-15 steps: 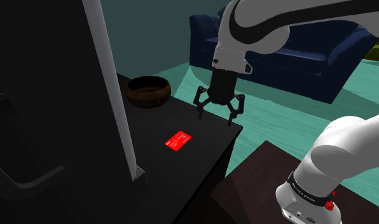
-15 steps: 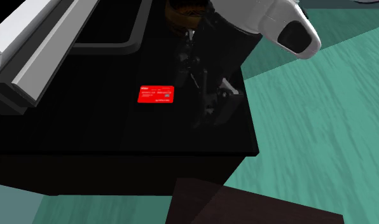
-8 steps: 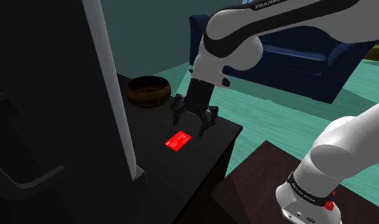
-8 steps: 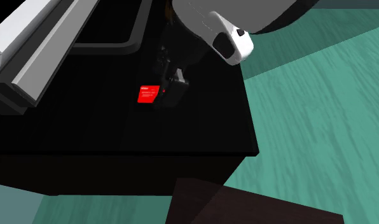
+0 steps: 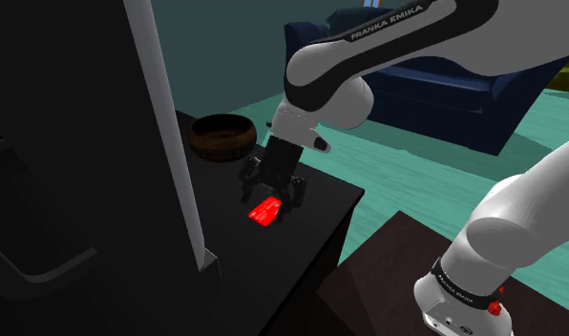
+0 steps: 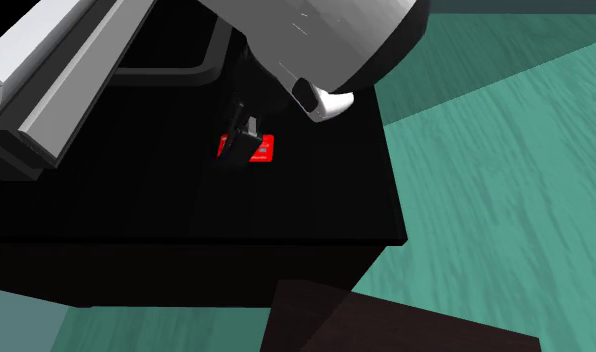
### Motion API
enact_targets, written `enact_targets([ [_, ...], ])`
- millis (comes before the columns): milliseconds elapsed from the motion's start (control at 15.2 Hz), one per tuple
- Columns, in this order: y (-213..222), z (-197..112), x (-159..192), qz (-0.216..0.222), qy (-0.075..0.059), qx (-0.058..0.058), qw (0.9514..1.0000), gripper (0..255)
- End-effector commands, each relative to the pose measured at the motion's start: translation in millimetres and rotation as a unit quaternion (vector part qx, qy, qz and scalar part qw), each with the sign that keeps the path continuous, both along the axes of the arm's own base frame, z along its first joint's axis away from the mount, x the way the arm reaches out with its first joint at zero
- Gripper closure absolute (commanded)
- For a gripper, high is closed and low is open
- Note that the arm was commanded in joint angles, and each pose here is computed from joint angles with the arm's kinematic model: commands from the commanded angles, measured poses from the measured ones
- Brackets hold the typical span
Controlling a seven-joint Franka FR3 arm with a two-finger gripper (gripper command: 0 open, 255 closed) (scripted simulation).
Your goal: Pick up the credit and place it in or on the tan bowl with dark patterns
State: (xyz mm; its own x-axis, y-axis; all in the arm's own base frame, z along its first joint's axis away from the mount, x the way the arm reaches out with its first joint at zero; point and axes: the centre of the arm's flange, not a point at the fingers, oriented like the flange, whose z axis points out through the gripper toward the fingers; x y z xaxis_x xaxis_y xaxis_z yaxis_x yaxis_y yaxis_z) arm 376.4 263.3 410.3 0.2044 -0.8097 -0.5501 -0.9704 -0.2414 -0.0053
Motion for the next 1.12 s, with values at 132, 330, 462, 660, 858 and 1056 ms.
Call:
enact_targets([
  [132, 8.6, -10.3, -1.7, -0.001, 0.0, 0.0, 1.0, 0],
  [330, 8.6, -10.3, -1.7, -0.001, 0.0, 0.0, 1.0, 0],
  [462, 8.6, -10.3, -1.7, -0.001, 0.0, 0.0, 1.0, 0],
  [660, 8.6, -10.3, -1.7, -0.001, 0.0, 0.0, 1.0, 255],
  [858, 7.7, -10.7, -1.8, -0.001, 0.0, 0.0, 1.0, 255],
  [1056, 7.2, -10.1, -2.0, -0.001, 0.0, 0.0, 1.0, 255],
])
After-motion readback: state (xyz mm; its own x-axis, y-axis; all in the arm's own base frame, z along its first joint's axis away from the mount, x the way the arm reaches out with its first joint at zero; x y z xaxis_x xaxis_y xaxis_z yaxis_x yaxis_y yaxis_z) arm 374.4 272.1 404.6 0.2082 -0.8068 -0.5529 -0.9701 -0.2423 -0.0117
